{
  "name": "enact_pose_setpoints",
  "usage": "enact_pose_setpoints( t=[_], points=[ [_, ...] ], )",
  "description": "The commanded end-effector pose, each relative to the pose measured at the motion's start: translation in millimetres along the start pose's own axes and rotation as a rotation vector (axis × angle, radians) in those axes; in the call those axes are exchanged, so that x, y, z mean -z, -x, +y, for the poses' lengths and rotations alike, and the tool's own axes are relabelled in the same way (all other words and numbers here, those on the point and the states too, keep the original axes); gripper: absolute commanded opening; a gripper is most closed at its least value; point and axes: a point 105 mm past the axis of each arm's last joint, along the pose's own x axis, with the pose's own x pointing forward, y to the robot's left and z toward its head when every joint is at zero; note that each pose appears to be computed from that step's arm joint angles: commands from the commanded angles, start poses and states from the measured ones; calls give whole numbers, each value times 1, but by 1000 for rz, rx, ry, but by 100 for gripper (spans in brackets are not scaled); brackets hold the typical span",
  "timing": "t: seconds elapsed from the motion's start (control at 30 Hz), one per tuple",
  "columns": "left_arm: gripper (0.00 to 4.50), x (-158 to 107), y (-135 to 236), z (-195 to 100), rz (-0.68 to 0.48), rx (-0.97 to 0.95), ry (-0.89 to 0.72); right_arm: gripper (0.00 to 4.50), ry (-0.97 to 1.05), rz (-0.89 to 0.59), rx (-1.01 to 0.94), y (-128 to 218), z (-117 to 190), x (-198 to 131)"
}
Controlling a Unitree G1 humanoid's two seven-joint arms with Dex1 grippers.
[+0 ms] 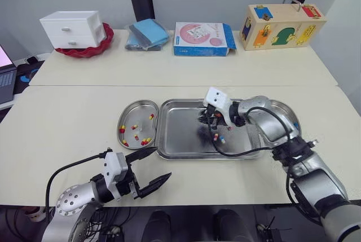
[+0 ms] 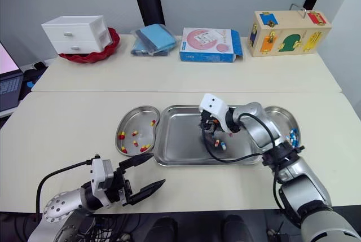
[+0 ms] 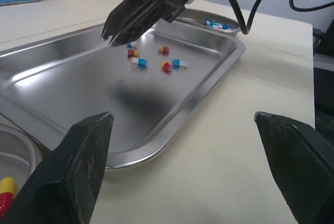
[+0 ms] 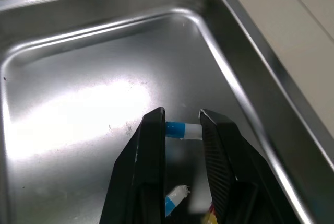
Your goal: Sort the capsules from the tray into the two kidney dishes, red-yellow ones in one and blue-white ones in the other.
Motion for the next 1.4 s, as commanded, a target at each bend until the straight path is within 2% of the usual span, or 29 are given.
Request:
enact_pose_setpoints(
  t=[0.03, 0.3, 0.43, 0.73, 0.8, 0.93, 1.2, 1.33, 1.4],
  points=[
    [450, -14, -4, -6, -58, 49, -27, 72, -1, -90, 119, 45, -6, -18],
    [450, -20, -9, -10, -98, 153, -50, 72, -168, -29, 371, 122, -12, 20],
    [450, -25, -13, -16, -123, 253, -60, 72, -253, 68, 511, 156, -16, 54],
    [450, -27, -20, -24, -148, 361, -81, 72, -354, 150, 667, 174, -27, 84],
    [450, -28, -22, -24, -153, 364, -83, 145, -351, 152, 699, 176, -30, 85],
    [450, -29, -23, -25, -162, 365, -79, 228, -333, 161, 727, 180, -33, 85],
    [450, -32, -24, -23, -170, 336, -68, 447, -288, 157, 732, 183, -34, 81],
    [450, -37, -20, -14, -163, 237, -68, 447, -221, 113, 689, 183, -26, 73],
    [450, -33, -16, -2, -112, 125, -73, 447, -176, 73, 661, 184, -20, 67]
  ],
)
